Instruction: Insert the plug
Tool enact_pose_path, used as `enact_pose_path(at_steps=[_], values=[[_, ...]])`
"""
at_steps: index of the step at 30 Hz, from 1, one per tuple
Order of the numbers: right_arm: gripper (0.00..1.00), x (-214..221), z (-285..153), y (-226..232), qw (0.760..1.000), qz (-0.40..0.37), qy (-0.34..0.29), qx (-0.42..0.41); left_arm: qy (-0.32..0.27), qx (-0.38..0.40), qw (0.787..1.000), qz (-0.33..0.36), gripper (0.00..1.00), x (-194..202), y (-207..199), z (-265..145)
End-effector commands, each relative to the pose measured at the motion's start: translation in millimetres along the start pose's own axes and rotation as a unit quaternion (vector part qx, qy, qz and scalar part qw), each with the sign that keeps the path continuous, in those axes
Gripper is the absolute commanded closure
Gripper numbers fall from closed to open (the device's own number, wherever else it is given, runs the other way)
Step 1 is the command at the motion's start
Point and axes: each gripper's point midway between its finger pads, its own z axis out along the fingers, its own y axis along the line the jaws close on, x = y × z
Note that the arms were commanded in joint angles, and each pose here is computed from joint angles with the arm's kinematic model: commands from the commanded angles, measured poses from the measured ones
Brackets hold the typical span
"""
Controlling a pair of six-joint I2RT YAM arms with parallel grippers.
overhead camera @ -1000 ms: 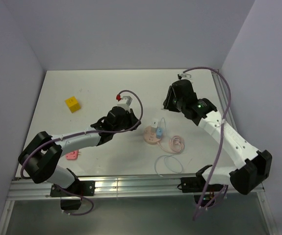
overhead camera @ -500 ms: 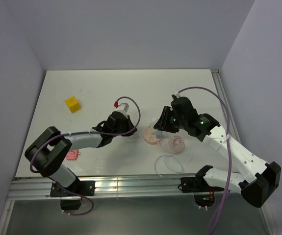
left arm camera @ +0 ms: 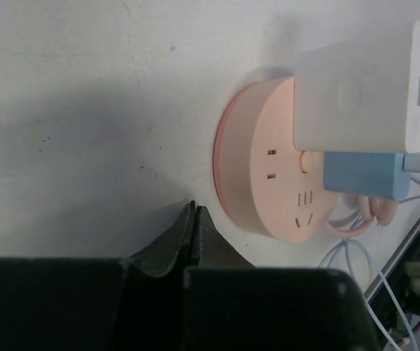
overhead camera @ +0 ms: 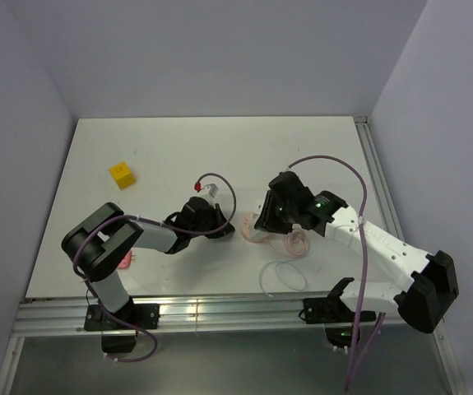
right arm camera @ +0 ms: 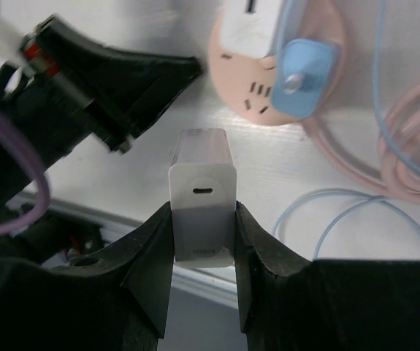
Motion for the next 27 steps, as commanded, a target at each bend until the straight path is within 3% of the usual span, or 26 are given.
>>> enact_pose_path(at_steps=[1,17,27], values=[[1.0,-22,4,2,0.998,0.025,-0.044,0.041,-0.017,0.048,0.999,-0.008,1.0,-5,-22,0],[1.0,-20,12,-16,0.987,0.027,-0.072,0.143,0.034,0.132,0.991,-0.016,1.0,40,-66,3],[1.0,-17,34,-7,0.986,0.035,-0.055,0.151,-0.007,0.055,0.998,-0.004,1.0,25,-42,-16]])
